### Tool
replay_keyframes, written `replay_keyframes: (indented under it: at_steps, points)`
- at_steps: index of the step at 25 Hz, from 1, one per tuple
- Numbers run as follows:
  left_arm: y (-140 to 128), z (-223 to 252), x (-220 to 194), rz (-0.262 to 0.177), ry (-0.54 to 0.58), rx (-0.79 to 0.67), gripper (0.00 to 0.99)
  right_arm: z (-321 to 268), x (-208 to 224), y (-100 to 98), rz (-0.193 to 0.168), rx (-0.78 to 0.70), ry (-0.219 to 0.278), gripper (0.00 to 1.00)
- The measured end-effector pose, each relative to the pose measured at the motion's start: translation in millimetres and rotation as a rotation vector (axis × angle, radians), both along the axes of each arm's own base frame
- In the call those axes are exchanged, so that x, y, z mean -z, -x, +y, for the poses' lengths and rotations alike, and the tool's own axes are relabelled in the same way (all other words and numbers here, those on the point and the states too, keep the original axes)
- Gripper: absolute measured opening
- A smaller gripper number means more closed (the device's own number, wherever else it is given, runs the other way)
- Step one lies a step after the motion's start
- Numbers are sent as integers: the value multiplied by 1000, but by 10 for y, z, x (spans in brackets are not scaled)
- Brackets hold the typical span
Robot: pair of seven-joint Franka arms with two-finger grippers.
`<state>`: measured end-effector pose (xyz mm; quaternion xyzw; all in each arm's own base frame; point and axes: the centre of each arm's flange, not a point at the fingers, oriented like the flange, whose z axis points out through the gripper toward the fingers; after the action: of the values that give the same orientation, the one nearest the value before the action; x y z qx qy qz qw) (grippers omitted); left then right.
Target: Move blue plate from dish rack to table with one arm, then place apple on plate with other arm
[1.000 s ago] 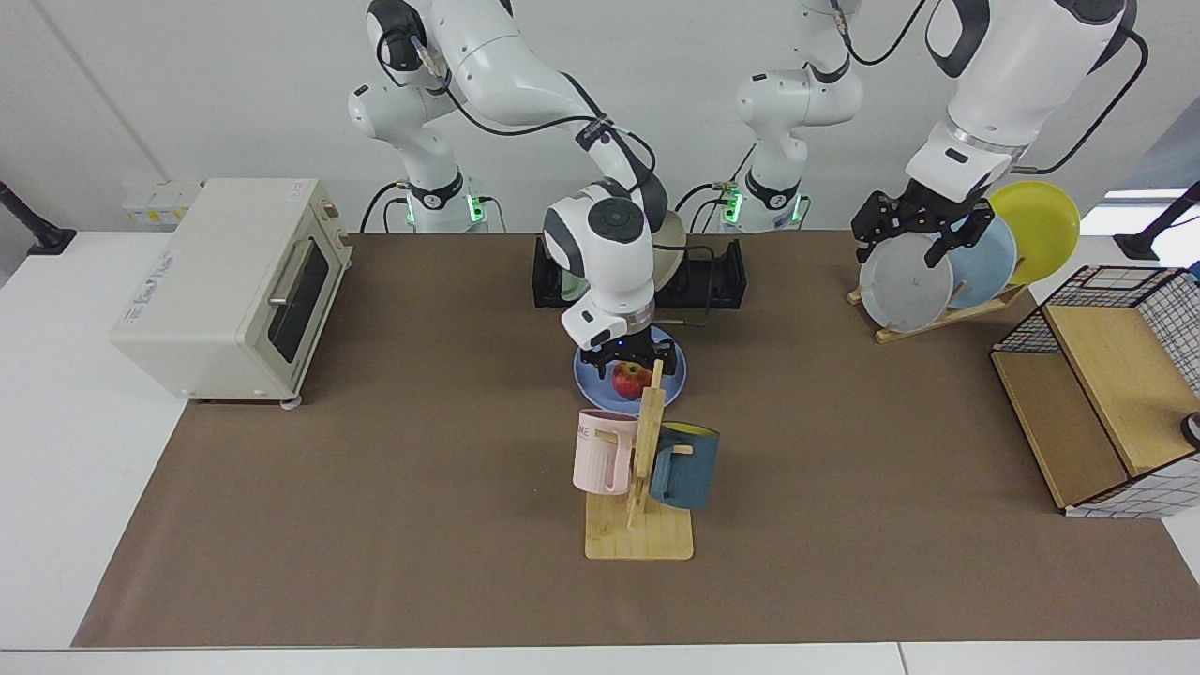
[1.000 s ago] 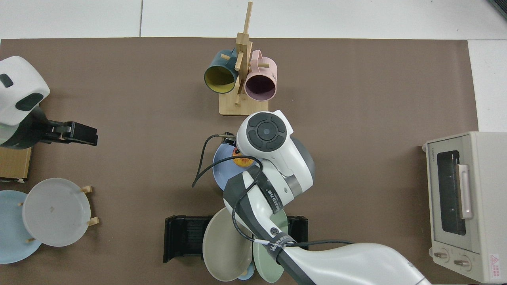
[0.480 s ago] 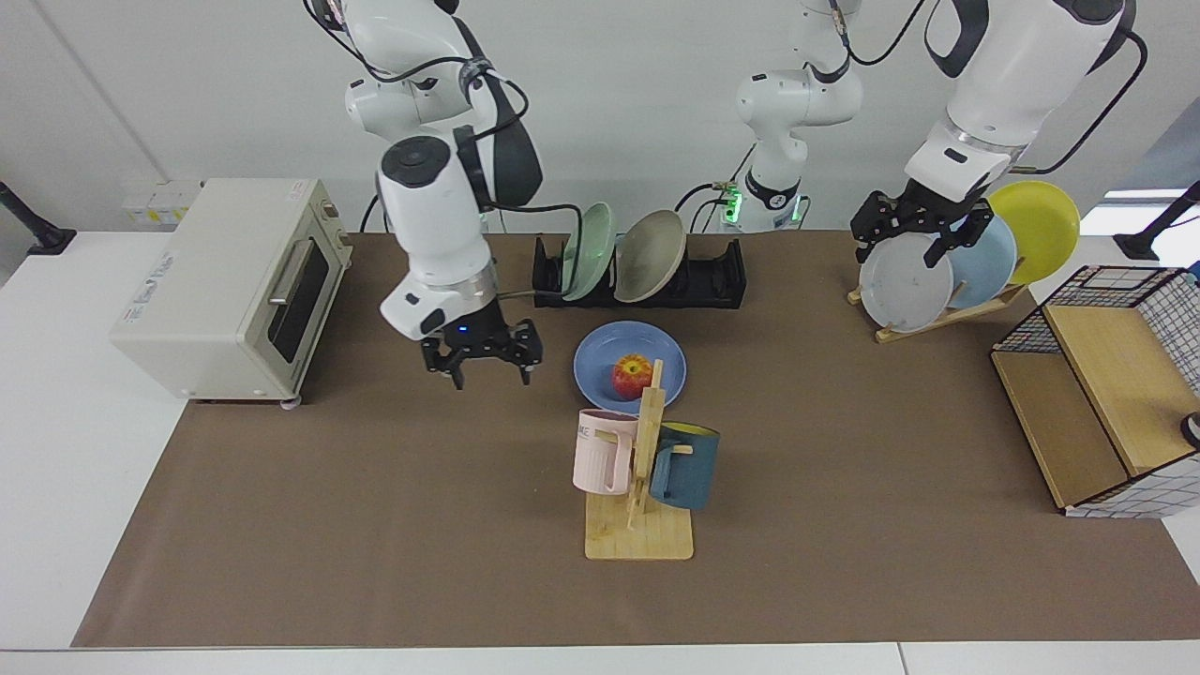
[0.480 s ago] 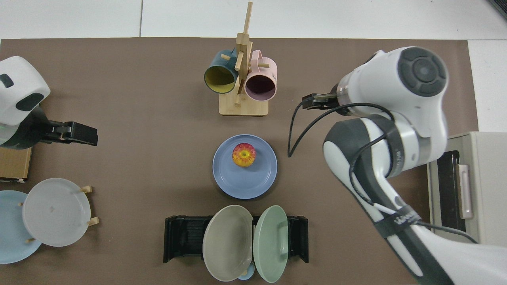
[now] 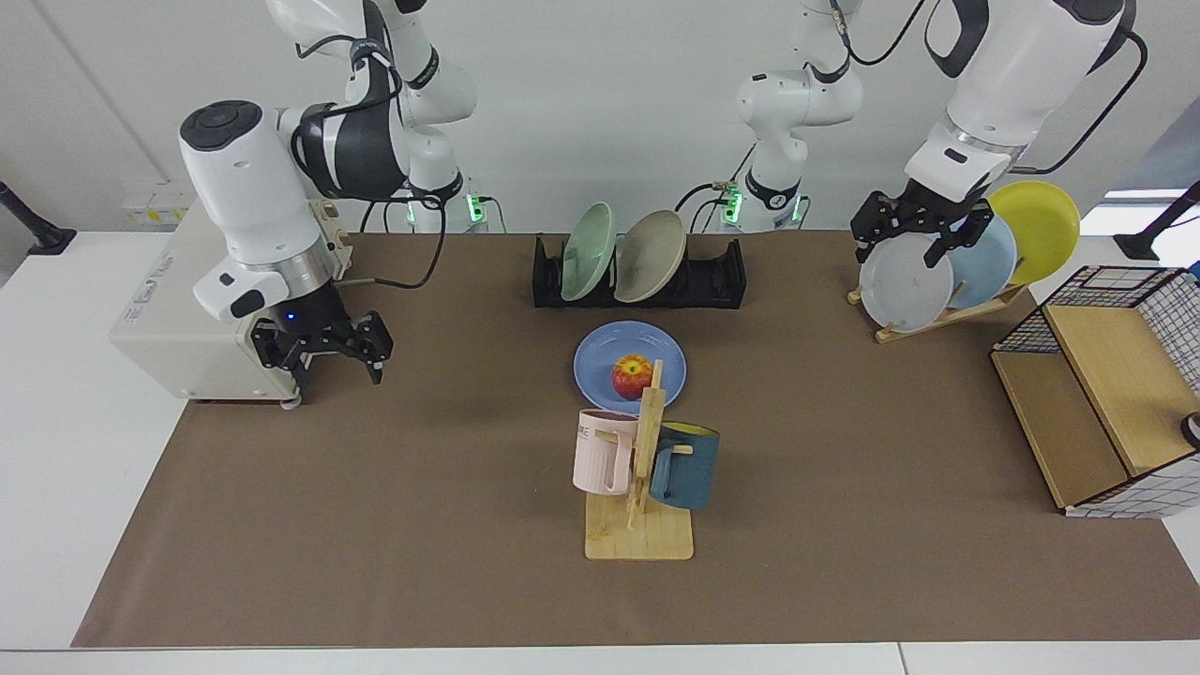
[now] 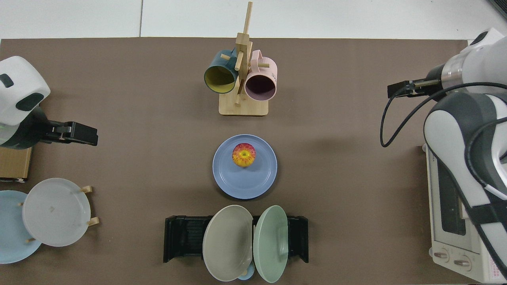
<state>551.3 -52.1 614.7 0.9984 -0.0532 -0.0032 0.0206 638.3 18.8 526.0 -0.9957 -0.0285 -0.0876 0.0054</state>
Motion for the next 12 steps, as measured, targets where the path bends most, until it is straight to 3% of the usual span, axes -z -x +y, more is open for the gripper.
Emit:
replay_keyframes:
  at_steps: [2,4,7,12]
  points:
    - [0,-1,0,0,0,0,991,-33,-123,86,39,-14,4,1000]
    - [0,-1,0,0,0,0,991,-103,-302,158,57,-25,8,1000]
    - [0,-2,0,0,0,0,991,-198,-588,280,47,-24,6,1000]
    - [0,-2,0,0,0,0,991,-327,-784,532,65,-6,-1,1000]
